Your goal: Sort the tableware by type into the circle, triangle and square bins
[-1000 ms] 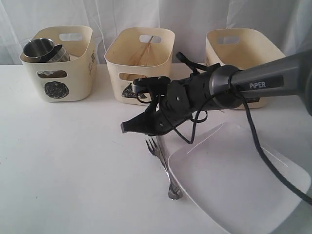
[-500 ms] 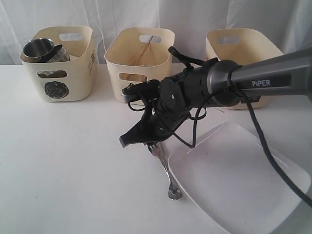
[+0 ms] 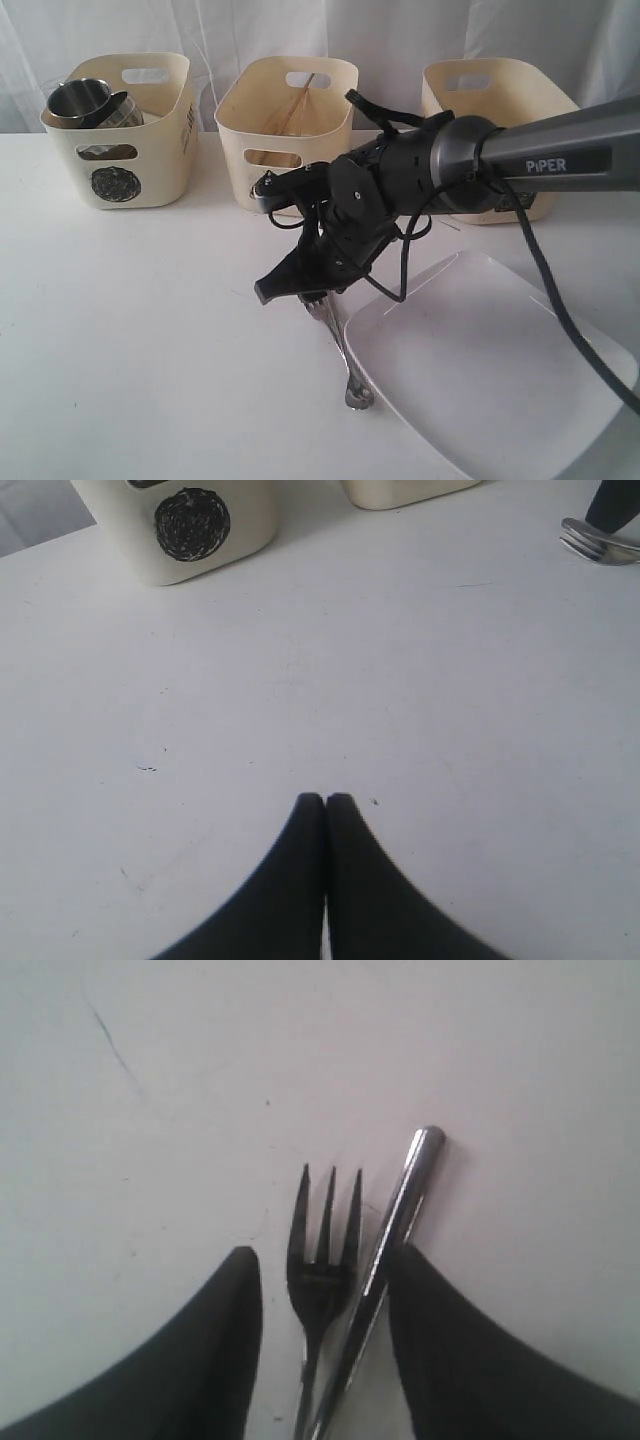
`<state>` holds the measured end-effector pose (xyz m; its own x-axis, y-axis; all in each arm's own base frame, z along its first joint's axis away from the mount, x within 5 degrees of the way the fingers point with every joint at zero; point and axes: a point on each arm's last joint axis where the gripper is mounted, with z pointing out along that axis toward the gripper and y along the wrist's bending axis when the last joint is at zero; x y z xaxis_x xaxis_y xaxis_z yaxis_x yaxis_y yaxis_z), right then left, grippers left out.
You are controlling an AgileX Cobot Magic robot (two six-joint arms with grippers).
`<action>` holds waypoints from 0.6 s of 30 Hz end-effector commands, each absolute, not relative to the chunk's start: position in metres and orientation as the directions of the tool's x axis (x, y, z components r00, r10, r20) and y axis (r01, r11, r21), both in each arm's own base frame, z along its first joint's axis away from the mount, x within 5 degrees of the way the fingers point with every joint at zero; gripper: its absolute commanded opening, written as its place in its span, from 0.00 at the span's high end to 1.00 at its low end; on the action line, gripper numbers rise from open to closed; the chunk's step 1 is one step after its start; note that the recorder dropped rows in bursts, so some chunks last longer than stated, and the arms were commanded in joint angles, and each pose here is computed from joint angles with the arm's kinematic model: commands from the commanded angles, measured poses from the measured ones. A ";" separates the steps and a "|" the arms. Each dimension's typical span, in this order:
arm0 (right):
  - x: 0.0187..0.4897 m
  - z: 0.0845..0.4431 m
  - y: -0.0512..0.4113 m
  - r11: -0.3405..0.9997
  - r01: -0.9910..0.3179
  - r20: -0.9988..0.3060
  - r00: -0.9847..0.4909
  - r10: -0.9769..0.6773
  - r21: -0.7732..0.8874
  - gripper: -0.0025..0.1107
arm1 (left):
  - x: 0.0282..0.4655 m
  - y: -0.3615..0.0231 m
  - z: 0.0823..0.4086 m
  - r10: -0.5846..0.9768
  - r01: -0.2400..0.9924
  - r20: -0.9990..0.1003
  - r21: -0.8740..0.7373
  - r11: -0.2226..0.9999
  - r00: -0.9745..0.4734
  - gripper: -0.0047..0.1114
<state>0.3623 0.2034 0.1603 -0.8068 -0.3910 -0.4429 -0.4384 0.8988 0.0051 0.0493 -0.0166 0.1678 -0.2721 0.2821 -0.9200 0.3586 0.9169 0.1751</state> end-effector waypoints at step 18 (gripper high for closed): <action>0.362 0.124 0.201 0.879 -0.473 -0.324 -0.824 -0.464 -0.058 0.52 | 0.049 -0.017 0.166 0.283 0.364 -0.919 0.174 0.915 -0.274 0.96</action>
